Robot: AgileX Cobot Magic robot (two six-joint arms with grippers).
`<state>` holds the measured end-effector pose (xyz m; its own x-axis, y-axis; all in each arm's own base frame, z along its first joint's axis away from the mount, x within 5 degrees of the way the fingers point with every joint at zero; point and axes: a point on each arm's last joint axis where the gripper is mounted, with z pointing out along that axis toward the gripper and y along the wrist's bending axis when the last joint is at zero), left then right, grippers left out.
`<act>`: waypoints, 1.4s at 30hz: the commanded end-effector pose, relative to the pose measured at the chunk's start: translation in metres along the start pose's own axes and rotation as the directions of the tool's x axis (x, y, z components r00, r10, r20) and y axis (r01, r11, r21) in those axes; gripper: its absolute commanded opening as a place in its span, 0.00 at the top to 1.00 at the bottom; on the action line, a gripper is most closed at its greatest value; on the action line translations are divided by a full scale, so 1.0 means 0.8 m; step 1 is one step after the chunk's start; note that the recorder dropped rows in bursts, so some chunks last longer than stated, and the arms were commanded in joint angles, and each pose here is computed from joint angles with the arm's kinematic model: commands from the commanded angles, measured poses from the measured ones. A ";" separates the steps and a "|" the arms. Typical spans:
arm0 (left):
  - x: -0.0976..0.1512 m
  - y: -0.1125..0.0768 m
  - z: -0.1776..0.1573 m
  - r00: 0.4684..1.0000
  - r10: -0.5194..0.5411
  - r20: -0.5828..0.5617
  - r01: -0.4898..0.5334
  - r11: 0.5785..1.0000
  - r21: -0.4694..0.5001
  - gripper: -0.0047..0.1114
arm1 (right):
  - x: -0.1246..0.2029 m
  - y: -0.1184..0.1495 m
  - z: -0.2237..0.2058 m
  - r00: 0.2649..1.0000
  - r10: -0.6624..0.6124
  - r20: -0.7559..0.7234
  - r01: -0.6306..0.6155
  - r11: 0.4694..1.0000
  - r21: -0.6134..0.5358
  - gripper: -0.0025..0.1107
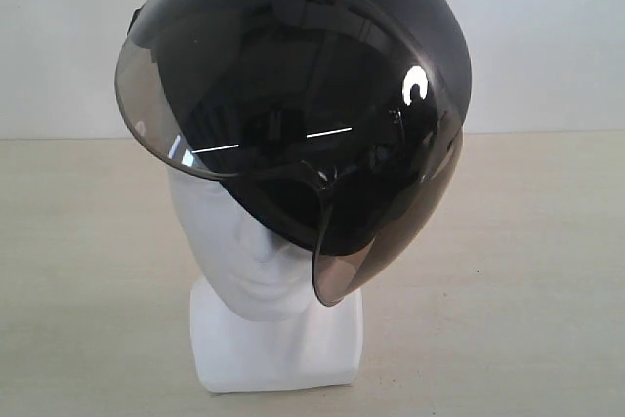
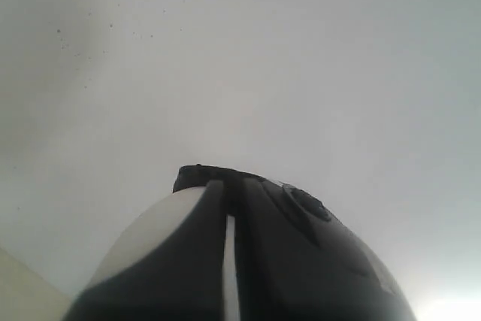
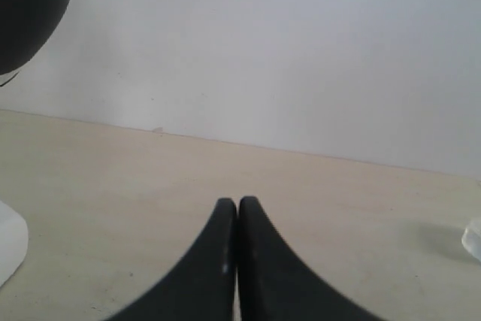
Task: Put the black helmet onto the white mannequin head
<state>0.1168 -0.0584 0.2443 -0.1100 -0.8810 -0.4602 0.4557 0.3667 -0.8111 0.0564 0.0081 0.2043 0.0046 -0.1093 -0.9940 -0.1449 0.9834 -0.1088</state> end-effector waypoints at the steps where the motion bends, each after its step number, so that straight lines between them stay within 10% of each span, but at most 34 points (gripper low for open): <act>1: 0.005 0.000 -0.005 0.993 0.086 -0.077 -0.087 0.996 -0.007 0.92 | -0.001 0.000 -0.001 1.000 -0.029 0.012 0.029 1.000 0.002 0.98; 5: 0.022 0.015 -0.010 0.947 0.195 -0.257 -0.226 0.969 -0.098 0.92 | -0.011 -0.001 -0.001 0.995 0.007 0.098 -0.008 1.000 0.006 0.98; 7: 0.031 0.017 -0.008 0.884 0.269 -0.382 -0.335 0.935 -0.115 0.92 | -0.019 -0.003 -0.002 0.920 0.356 0.166 -0.354 0.934 -0.039 0.98; 16: 0.018 -0.064 0.050 0.474 0.535 -0.700 -0.638 0.756 0.145 0.92 | -0.037 0.003 0.010 0.820 0.557 -0.129 -0.563 0.827 -0.005 0.98; 22: -0.046 -0.112 0.040 0.579 0.615 -0.536 -0.674 0.731 0.109 0.92 | -0.089 0.028 0.073 0.677 0.470 -0.566 -0.597 0.800 -0.049 0.98; 27: -0.064 -0.127 0.036 0.415 0.670 -0.616 -0.777 0.613 0.142 0.92 | -0.063 0.036 0.146 0.469 0.383 -0.796 -0.584 0.810 0.045 0.98; 31: -0.089 -0.155 0.047 0.464 0.717 -0.521 -0.800 0.591 0.101 0.92 | -0.076 0.035 0.154 0.549 0.301 -0.780 -0.532 0.845 -0.048 0.98; 42: -0.104 -0.199 0.128 0.488 0.756 -0.436 -0.803 0.584 0.115 0.92 | -0.099 0.046 0.219 0.402 0.467 -0.788 -0.724 0.689 0.039 0.98</act>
<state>0.1313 -0.0684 0.4378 -0.1003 -0.0236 -0.9947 0.4589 0.8860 -0.0673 0.2140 0.0744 0.2857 -0.8234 0.2986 -0.4826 -0.0800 0.7808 0.6196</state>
